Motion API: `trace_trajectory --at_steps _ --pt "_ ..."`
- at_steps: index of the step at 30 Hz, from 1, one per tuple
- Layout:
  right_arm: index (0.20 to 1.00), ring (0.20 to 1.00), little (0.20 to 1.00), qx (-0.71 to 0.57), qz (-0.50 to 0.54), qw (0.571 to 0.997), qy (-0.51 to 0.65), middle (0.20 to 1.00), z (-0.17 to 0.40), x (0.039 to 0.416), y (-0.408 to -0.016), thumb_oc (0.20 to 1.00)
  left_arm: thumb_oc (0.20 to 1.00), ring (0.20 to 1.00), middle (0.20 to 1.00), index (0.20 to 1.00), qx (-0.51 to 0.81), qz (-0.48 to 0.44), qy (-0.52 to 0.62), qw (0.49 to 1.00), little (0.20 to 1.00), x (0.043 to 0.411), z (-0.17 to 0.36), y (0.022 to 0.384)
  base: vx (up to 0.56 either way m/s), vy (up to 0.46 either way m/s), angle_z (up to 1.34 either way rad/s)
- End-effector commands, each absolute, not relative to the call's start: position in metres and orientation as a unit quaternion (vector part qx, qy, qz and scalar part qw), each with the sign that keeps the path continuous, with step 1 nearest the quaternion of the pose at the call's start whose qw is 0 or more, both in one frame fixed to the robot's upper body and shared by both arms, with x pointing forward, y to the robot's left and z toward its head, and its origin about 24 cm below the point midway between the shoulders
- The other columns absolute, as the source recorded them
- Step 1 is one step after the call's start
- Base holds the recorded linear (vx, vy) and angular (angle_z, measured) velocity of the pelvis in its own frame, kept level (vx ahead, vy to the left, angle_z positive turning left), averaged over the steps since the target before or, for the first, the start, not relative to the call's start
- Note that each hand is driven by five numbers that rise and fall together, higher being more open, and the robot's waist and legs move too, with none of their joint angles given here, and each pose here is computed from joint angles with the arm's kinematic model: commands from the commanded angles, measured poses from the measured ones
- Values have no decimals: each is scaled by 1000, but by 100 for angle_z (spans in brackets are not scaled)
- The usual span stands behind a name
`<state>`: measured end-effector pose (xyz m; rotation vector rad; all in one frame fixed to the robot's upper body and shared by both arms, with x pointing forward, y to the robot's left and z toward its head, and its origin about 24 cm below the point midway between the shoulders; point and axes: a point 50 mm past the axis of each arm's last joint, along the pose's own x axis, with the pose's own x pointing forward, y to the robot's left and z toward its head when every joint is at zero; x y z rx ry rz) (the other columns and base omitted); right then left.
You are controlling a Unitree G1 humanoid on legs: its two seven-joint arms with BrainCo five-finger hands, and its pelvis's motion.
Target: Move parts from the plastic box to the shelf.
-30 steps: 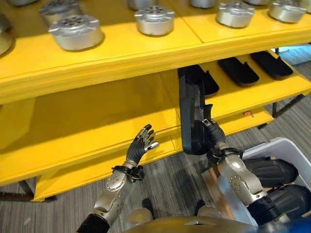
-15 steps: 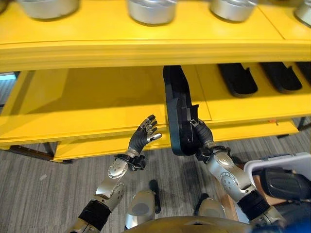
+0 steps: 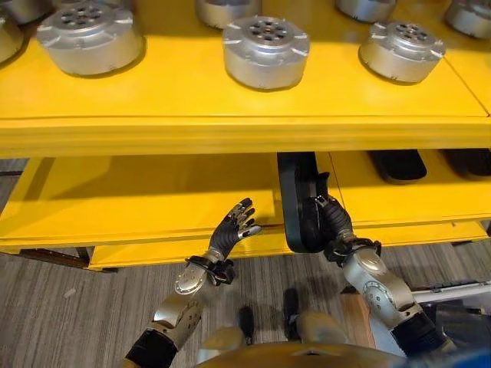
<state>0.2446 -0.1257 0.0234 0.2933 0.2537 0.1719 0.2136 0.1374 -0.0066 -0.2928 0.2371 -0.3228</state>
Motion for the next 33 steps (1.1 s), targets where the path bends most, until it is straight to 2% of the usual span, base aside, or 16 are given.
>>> trace_trajectory --at_steps 1,8,17,22,33 --pt "200 200 200 160 102 981 44 200 54 254 -121 200 1000 1000 1000 1000 -154 -176 58 971 1000 219 18 129 63 -118 -9" --pt "200 200 200 148 109 980 81 200 44 251 -119 200 1000 1000 1000 1000 -153 -163 57 973 1000 215 18 133 47 -143 0" --pt "200 200 200 143 68 986 56 200 51 261 -132 200 1000 1000 1000 1000 -148 -182 75 969 1000 223 19 129 -77 -136 29" --pt "200 200 200 155 59 986 25 200 68 272 -147 200 1000 1000 1000 1000 -146 -210 70 964 1000 225 22 122 -33 209 40" --pt "200 200 200 142 33 989 21 200 77 272 -157 200 1000 1000 1000 1000 -162 -193 61 966 1000 232 29 119 18 264 7"
